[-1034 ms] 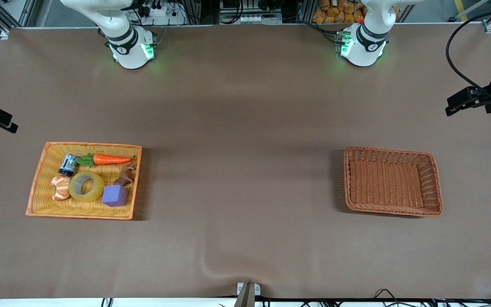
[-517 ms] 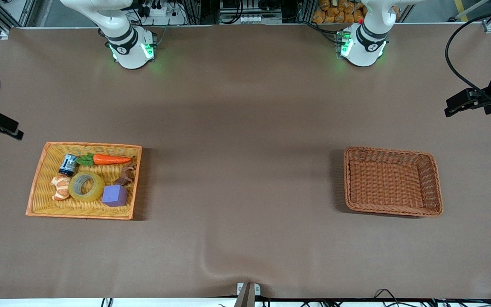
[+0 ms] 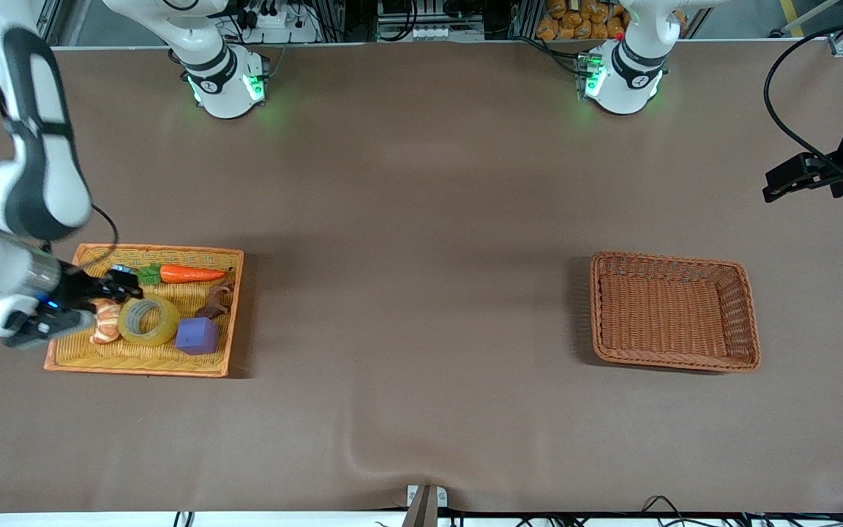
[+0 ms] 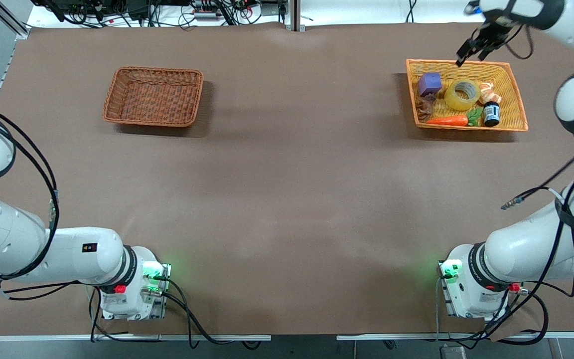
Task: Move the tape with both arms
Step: 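Reach the right gripper down to the yellow tape roll in the tray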
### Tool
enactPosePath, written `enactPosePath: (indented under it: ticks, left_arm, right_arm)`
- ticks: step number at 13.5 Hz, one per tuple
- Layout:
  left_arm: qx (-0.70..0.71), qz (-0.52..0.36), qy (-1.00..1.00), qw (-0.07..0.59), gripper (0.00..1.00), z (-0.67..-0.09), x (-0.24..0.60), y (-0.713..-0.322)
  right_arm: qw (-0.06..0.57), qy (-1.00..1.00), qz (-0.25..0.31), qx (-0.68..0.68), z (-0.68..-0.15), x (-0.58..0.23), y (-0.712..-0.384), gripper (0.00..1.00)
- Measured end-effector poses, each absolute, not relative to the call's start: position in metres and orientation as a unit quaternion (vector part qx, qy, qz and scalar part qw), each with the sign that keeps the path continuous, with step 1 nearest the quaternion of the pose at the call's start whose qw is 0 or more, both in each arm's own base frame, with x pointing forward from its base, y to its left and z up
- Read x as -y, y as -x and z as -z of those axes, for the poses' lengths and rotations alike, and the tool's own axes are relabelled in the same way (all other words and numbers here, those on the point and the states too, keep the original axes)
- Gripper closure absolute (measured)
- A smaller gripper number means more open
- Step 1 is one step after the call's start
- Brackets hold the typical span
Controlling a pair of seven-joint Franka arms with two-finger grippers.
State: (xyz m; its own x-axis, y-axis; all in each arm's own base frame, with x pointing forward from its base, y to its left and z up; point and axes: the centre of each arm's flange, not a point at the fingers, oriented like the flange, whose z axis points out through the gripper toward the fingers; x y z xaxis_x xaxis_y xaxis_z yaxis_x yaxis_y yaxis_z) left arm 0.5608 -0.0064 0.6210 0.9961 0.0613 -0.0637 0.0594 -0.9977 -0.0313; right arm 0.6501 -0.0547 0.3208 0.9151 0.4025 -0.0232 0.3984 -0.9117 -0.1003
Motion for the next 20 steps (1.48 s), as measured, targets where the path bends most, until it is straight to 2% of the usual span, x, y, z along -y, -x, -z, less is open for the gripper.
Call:
enactPosePath:
  ticks: [3, 6, 9, 10, 11, 13, 16, 20]
  left_arm:
    - [0.030, -0.033, 0.999, 0.015, 0.00, -0.619, 0.006, -0.562]
    - [0.030, -0.034, 0.999, 0.014, 0.00, -0.618, 0.006, -0.563]
    - [0.031, -0.035, 0.999, 0.014, 0.00, -0.617, 0.005, -0.563]
    - [0.031, -0.035, 0.999, 0.014, 0.00, -0.616, 0.005, -0.564]
    - [0.031, -0.036, 0.999, 0.014, 0.00, -0.616, 0.005, -0.564]
    - [0.031, -0.037, 0.999, 0.014, 0.00, -0.615, 0.005, -0.565]
    - [0.031, -0.037, 0.999, 0.014, 0.00, -0.613, 0.005, -0.565]
    - [0.031, -0.038, 0.999, 0.014, 0.00, -0.611, 0.005, -0.567]
  right_arm:
    - [0.031, 0.966, -0.010, 0.258, -0.242, 0.059, -0.651, 0.00]
    - [0.022, 0.960, -0.004, 0.280, -0.213, 0.059, -0.642, 0.04]
    - [0.030, 0.958, -0.013, 0.284, -0.210, 0.058, -0.638, 0.39]
    - [0.035, 0.958, -0.019, 0.285, -0.211, 0.056, -0.637, 0.48]
    - [0.036, 0.958, -0.022, 0.285, -0.211, 0.056, -0.636, 0.53]
    - [0.037, 0.957, -0.023, 0.285, -0.211, 0.056, -0.636, 0.53]
    - [0.038, 0.957, -0.024, 0.285, -0.216, 0.056, -0.636, 0.32]
    - [0.045, 0.958, -0.036, 0.282, -0.230, 0.060, -0.635, 0.31]
